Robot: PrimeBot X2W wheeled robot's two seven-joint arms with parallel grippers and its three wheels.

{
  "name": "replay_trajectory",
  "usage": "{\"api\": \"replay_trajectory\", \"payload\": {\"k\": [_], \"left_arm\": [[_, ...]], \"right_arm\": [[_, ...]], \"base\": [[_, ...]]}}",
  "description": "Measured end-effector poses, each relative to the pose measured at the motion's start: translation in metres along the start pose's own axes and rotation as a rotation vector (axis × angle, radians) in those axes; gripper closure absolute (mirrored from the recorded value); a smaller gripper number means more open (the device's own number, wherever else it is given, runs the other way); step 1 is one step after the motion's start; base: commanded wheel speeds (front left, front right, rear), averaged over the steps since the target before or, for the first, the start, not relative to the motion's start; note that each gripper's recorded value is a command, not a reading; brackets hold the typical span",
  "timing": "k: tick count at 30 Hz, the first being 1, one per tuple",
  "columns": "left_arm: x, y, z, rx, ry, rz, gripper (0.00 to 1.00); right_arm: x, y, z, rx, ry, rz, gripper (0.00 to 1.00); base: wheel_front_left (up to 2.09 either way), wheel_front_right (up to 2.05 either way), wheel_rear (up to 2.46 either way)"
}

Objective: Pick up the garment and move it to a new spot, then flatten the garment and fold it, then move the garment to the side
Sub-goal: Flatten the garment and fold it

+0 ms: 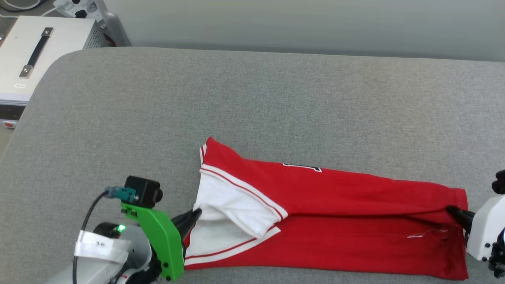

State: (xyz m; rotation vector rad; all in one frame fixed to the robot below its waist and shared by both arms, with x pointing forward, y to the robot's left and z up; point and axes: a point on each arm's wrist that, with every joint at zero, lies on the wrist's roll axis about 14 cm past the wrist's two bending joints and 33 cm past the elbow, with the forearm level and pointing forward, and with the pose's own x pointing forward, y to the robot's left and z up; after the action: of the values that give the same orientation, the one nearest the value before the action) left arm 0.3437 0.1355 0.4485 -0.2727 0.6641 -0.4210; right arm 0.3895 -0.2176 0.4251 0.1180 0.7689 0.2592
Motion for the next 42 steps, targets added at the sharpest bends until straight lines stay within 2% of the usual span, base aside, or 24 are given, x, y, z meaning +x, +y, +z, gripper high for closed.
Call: {"api": "replay_trajectory", "payload": {"k": [6, 16, 17, 18, 19, 20, 21, 30, 39, 42], "left_arm": [[0.001, 0.003, -0.032, -0.024, 0.088, 0.008, 1.0], [0.009, 0.005, -0.054, -0.049, 0.143, 0.01, 1.0], [0.01, 0.006, -0.056, -0.051, 0.148, 0.012, 1.0], [0.01, 0.006, -0.058, -0.051, 0.154, 0.012, 1.0], [0.011, 0.008, -0.061, -0.05, 0.161, 0.016, 1.0], [0.01, 0.008, -0.063, -0.047, 0.169, 0.02, 0.22], [0.01, 0.01, -0.067, -0.04, 0.181, 0.024, 0.0], [0.006, 0.006, -0.051, -0.045, 0.072, 0.032, 0.0], [-0.005, 0.004, 0.001, -0.044, -0.19, 0.043, 0.0], [-0.01, 0.004, 0.024, -0.005, -0.316, 0.049, 0.0]], "right_arm": [[-0.001, -0.002, -0.011, -0.047, 0.034, -0.003, 1.0], [0.004, 0.001, -0.031, -0.079, 0.087, 0.006, 1.0], [0.003, 0.0, -0.035, -0.077, 0.099, 0.004, 0.87], [0.003, -0.001, -0.04, -0.076, 0.114, 0.003, 0.0], [0.002, -0.001, -0.045, -0.072, 0.13, 0.002, 0.0], [0.002, -0.001, -0.046, -0.067, 0.133, 0.002, 0.0], [0.001, -0.002, -0.047, -0.061, 0.135, 0.002, 0.0], [-0.016, -0.001, -0.038, -0.039, 0.113, -0.005, 0.0], [-0.043, 0.017, 0.002, -0.019, 0.004, 0.016, 0.0], [-0.048, 0.022, 0.01, -0.009, -0.029, 0.013, 0.0]], "base": [[0.0, 0.0, 0.0], [0.0, 0.0, 0.0], [0.0, 0.0, 0.0], [0.0, 0.0, 0.0], [0.0, 0.0, 0.0], [0.0, 0.0, 0.0], [0.0, 0.0, 0.0], [0.0, 0.0, 0.0], [0.0, 0.0, 0.0], [0.0, 0.0, 0.0]]}}
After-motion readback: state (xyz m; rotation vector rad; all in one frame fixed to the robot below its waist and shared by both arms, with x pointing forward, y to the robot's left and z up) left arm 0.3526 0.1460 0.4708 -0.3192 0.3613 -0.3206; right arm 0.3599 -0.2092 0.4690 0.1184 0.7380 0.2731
